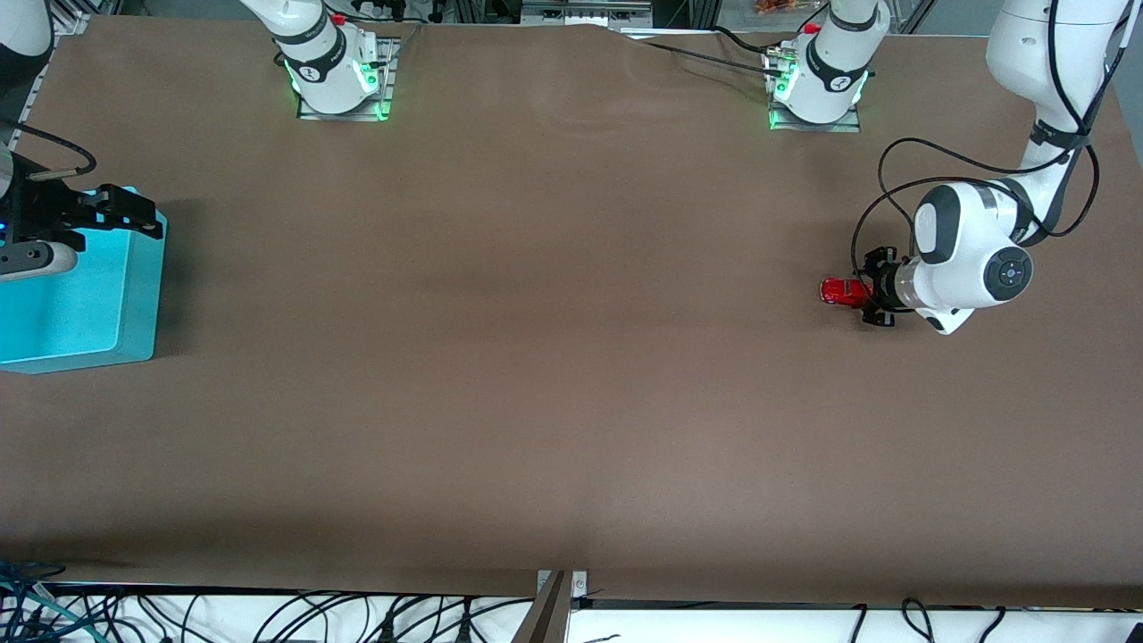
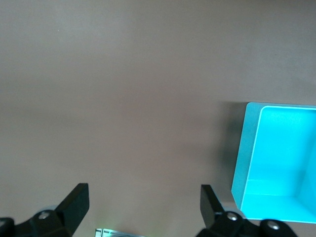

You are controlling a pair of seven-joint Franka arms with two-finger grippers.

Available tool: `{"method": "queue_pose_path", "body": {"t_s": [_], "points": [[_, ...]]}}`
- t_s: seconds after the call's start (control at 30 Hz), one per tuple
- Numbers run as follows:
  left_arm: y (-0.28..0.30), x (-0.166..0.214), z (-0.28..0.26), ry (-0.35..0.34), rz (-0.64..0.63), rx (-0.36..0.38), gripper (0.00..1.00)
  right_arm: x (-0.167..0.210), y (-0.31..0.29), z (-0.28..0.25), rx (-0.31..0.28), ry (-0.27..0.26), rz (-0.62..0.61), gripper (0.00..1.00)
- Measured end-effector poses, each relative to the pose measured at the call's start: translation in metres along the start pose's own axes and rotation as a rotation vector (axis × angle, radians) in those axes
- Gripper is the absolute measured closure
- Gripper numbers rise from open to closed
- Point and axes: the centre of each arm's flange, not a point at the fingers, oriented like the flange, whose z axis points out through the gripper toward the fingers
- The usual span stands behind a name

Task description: Wind red beetle toy and store in blue box

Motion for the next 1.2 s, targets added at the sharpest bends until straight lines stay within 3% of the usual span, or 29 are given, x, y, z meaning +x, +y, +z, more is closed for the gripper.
{"method": "queue_pose_path", "body": {"t_s": [0.5, 1.2], "points": [[0.004, -0.077, -0.002, -0.011, 0.052, -0.013, 0.55, 0.000, 0.000, 0.000, -0.001, 0.001, 0.000, 0.00], [0.007, -0.063, 0.005, -0.013, 0.008, -0.005, 0.55, -0.001, -0.001, -0.001, -0.001, 0.002, 0.000, 0.00]]}}
